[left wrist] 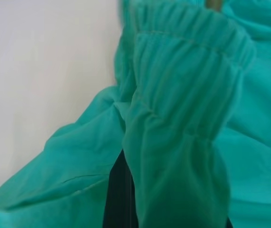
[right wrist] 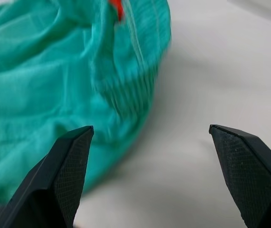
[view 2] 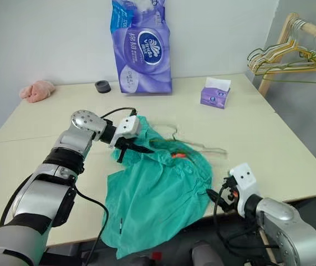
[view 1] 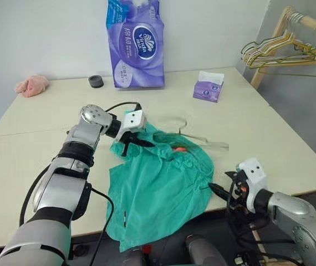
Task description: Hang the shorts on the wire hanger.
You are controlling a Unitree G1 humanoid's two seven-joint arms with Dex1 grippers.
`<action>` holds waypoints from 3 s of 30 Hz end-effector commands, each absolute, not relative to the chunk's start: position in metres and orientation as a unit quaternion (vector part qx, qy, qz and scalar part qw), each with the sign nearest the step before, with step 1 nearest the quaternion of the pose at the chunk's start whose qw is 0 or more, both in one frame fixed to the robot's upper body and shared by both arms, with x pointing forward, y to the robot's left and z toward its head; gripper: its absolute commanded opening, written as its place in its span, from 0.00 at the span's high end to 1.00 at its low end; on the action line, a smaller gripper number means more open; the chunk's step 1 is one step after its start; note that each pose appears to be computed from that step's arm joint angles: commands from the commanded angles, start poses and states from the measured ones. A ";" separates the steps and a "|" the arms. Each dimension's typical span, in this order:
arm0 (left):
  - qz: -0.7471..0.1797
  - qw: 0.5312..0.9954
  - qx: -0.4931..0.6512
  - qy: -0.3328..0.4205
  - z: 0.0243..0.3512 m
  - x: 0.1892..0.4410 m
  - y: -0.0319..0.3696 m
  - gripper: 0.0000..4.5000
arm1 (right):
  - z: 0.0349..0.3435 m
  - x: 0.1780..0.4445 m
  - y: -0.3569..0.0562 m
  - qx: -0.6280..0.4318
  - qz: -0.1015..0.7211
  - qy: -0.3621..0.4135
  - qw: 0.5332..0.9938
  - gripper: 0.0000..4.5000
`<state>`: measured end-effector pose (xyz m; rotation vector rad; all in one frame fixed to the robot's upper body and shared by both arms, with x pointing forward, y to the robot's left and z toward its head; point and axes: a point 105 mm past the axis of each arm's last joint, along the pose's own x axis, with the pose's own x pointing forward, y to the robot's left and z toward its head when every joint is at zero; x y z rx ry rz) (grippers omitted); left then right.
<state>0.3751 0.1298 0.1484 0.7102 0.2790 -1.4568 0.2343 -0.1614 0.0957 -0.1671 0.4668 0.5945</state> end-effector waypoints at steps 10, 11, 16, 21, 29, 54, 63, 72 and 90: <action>-0.640 0.689 0.326 0.095 0.165 0.380 0.129 1.00 | 0.114 0.227 -0.144 -0.012 0.323 0.203 0.924 0.00; -0.641 0.689 0.325 0.095 0.165 0.380 0.129 1.00 | 0.110 0.228 -0.141 0.005 0.314 0.208 0.926 0.00; -0.642 0.688 0.326 0.095 0.165 0.380 0.128 1.00 | 0.096 0.233 -0.129 0.034 0.293 0.223 0.929 0.00; -0.640 0.688 0.328 0.095 0.166 0.380 0.129 1.00 | 0.089 0.244 -0.117 0.062 0.287 0.216 0.931 0.00; -0.634 0.694 0.328 0.095 0.169 0.382 0.132 1.00 | 0.087 0.258 -0.117 0.081 0.260 0.209 0.939 0.04; -0.667 0.689 0.264 0.106 0.187 0.358 0.140 1.00 | 0.106 0.277 -0.218 -0.023 0.114 0.180 0.977 0.99; -0.665 0.673 0.298 0.126 0.173 0.357 0.145 1.00 | 0.125 0.272 -0.216 -0.066 0.163 0.162 0.971 0.99; -0.654 0.657 0.346 0.142 0.160 0.360 0.153 1.00 | 0.140 0.265 -0.205 -0.106 0.218 0.144 0.959 0.99; -0.650 0.669 0.338 0.126 0.152 0.366 0.137 1.00 | 0.205 0.275 -0.128 -0.276 0.410 0.093 0.864 0.99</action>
